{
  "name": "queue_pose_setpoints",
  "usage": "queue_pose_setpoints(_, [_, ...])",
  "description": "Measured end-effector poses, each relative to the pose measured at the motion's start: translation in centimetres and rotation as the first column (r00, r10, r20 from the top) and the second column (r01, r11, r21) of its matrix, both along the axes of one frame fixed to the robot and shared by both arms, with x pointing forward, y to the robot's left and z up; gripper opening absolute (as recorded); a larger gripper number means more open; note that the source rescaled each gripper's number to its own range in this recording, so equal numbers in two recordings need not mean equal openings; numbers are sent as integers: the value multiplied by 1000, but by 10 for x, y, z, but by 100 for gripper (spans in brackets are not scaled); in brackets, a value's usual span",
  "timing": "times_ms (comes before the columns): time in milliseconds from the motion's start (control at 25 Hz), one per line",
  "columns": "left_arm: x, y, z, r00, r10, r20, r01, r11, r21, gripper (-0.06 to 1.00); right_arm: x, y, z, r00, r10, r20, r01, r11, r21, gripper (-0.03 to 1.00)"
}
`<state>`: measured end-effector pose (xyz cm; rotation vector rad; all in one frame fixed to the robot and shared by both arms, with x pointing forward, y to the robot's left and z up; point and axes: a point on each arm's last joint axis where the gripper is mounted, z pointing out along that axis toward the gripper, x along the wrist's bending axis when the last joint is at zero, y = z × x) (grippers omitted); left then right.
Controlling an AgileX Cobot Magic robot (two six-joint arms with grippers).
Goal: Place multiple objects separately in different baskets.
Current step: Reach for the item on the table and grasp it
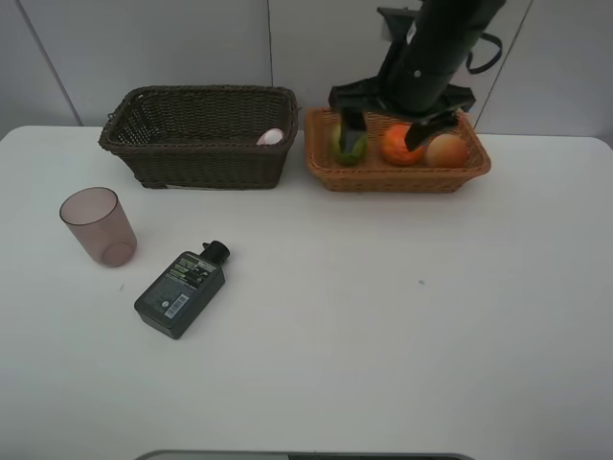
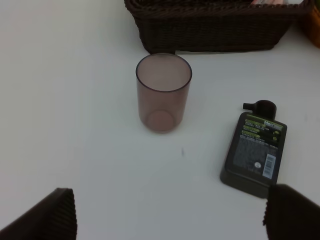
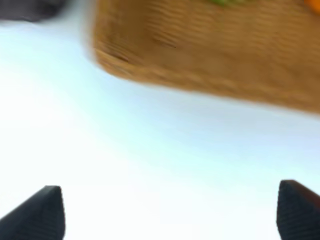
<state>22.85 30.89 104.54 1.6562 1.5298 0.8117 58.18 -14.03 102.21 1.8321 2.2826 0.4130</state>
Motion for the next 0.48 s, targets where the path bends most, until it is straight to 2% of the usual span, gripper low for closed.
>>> queue_pose_setpoints(120, [0, 0, 0, 1000, 0, 0, 0, 1000, 0, 96, -29, -55, 15, 994, -105, 11, 105, 994, -7, 90])
queue_pose_setpoints(280, [0, 0, 0, 1000, 0, 0, 0, 1000, 0, 96, -83, -109, 52, 968, -217, 125, 217, 976, 18, 90])
queue_pose_setpoints(480, [0, 0, 0, 1000, 0, 0, 0, 1000, 0, 96, -157, -133, 86, 919, -248, 305, 237, 969, 73, 90])
